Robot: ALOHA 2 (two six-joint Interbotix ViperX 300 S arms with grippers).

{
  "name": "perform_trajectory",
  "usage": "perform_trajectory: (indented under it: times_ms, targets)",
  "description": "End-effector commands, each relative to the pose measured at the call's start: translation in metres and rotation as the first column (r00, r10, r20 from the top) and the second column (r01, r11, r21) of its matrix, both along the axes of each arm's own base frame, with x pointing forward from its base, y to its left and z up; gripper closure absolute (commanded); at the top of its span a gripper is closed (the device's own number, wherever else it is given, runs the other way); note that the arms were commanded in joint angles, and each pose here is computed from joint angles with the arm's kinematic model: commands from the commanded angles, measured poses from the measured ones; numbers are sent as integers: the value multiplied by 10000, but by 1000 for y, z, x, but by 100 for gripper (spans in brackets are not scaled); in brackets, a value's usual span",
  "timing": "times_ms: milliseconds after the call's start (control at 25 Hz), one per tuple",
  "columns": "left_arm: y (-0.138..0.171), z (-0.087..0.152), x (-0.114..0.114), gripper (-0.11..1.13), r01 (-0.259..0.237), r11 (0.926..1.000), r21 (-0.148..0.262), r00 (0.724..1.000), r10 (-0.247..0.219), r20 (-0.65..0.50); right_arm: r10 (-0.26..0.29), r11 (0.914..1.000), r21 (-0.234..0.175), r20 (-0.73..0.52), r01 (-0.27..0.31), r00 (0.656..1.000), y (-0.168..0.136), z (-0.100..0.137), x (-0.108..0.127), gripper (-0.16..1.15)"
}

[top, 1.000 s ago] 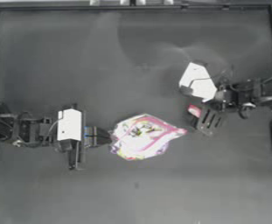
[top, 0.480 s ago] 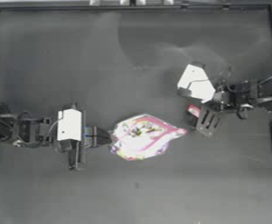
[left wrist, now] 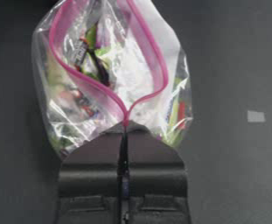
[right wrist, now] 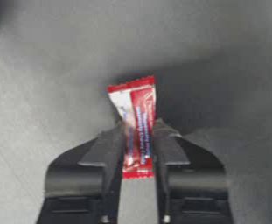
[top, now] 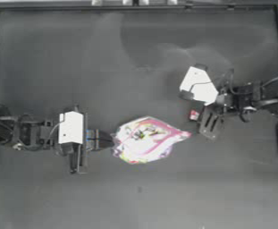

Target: Put candy in bag

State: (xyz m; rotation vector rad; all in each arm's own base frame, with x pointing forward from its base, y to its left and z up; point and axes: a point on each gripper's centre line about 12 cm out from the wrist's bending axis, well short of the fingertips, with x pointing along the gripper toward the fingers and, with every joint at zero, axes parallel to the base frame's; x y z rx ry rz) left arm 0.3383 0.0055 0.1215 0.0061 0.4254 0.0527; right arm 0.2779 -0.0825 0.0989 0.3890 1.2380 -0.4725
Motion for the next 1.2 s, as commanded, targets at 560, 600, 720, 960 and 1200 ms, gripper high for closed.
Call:
perform_trajectory:
  times_ms: [560, 600, 720, 960, 1200]
  targets:
    - [0, 12, 6, 96, 16, 10000, 7, 9991, -17, 430, 165, 9977, -676, 893, -105, 9959, -1, 69, -3, 52]
    - [-1, 12, 6, 96, 37, 10000, 21, 9991, -38, 429, 214, 9971, -753, 1049, -135, 9942, 0, 78, -3, 52]
    - [-1, 12, 5, 96, 37, 10000, 21, 9991, -38, 414, 447, 9945, -1000, 1449, -303, 9884, 5, 101, -2, 52]
    - [0, 12, 5, 96, 22, 10000, 21, 9991, -23, 414, 1232, 9865, -1334, 2272, -945, 9660, 25, 140, 15, 52]
    - [-1, 12, 5, 96, 37, 10000, 21, 9991, -38, 414, 2257, 9701, -1508, 2695, -1905, 9362, 52, 155, 47, 52]
